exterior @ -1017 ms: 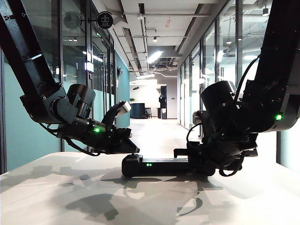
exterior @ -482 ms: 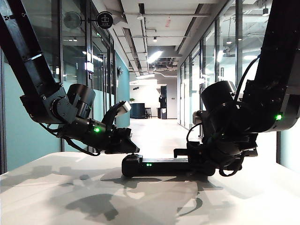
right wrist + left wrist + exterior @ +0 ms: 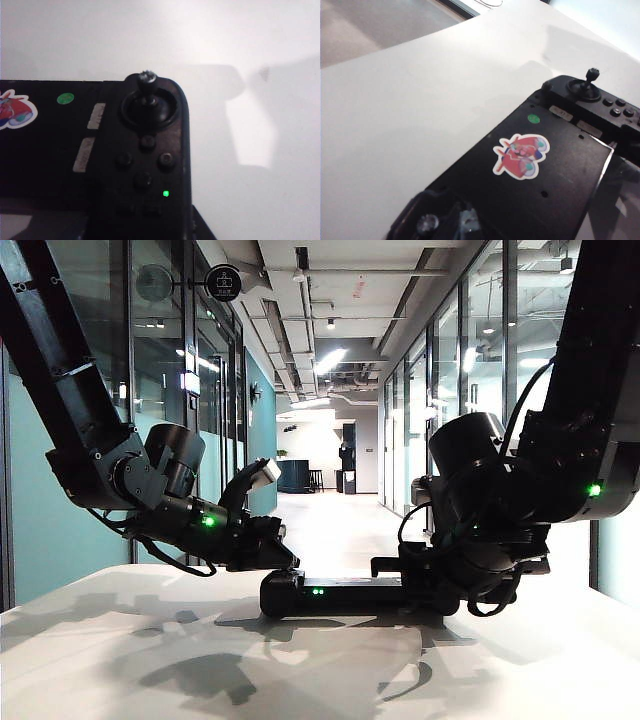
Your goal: Push the left joystick on the remote control sitting on the white table forward to make the robot dog walk in a straight line until it approaches the door.
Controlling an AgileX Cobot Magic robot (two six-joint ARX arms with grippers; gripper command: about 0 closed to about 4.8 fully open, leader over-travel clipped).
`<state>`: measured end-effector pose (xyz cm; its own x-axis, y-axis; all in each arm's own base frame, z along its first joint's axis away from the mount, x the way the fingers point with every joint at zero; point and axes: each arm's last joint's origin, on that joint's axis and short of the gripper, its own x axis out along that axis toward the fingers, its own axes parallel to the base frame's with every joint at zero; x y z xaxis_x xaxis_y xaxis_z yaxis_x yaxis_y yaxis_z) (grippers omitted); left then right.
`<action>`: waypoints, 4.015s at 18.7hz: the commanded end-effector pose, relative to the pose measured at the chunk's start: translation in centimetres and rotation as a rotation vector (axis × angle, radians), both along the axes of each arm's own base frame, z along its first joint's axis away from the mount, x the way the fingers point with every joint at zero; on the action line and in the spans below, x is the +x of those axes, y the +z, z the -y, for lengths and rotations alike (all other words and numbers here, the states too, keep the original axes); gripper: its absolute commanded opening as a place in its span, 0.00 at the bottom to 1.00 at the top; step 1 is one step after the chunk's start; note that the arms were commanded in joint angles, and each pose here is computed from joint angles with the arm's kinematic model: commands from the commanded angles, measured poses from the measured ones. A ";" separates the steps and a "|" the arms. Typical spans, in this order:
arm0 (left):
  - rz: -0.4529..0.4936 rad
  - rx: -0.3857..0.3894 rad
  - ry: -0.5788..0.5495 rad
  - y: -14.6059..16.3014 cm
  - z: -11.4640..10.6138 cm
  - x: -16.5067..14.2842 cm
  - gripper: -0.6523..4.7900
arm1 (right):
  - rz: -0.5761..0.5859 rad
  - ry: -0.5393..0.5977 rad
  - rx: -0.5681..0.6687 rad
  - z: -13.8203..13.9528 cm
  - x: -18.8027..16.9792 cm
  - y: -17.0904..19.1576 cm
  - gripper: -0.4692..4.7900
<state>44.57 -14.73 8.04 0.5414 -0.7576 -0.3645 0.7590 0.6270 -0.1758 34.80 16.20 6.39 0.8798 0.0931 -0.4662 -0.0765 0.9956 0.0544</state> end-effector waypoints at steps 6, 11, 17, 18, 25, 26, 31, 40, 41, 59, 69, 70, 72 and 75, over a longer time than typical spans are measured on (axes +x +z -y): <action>0.005 0.002 0.006 0.0 0.0 0.1 0.11 | 0.030 -0.001 0.018 -0.1 0.2 0.5 0.46; 0.002 -0.005 -0.009 0.1 0.0 0.0 0.11 | 0.030 -0.001 0.018 -0.1 0.2 0.5 0.46; -0.003 -0.008 -0.017 0.0 0.0 0.0 0.11 | 0.030 -0.001 0.018 -0.1 0.2 0.5 0.46; -0.007 -0.007 -0.017 0.0 0.0 0.0 0.11 | 0.030 -0.001 0.017 -0.1 0.2 0.5 0.46; -0.013 -0.005 -0.018 0.0 0.0 -0.1 0.11 | 0.030 -0.001 0.018 -0.1 0.2 0.5 0.46; -0.013 -0.005 -0.018 0.0 0.0 -0.1 0.11 | 0.030 -0.001 0.017 -0.1 0.2 0.5 0.46; -0.015 -0.012 -0.032 0.0 0.1 -0.1 0.11 | 0.030 -0.001 0.017 -0.1 0.2 0.5 0.46; -0.015 -0.012 -0.032 0.0 0.1 -0.1 0.11 | 0.030 -0.001 0.018 -0.1 0.2 0.5 0.46; -0.015 -0.012 -0.032 0.0 0.1 -0.1 0.11 | 0.030 -0.001 0.017 -0.1 0.2 0.5 0.46; -0.099 -0.022 -0.141 3.0 0.0 -1.1 0.11 | 0.030 0.002 0.011 -0.1 0.2 0.5 0.46; -0.055 0.085 0.073 14.3 -1.5 -4.1 0.11 | 0.029 0.003 0.010 -0.1 0.2 0.5 0.47; -0.040 0.081 0.076 15.8 -1.7 -4.7 0.11 | 0.029 0.003 0.010 -0.1 0.2 0.5 0.47; -0.025 0.085 0.092 17.4 -1.9 -5.5 0.11 | 0.029 0.003 0.010 -0.1 0.2 0.5 0.47; 0.013 0.085 0.118 20.2 -2.4 -7.0 0.11 | 0.028 0.007 0.012 -0.2 0.1 0.5 0.51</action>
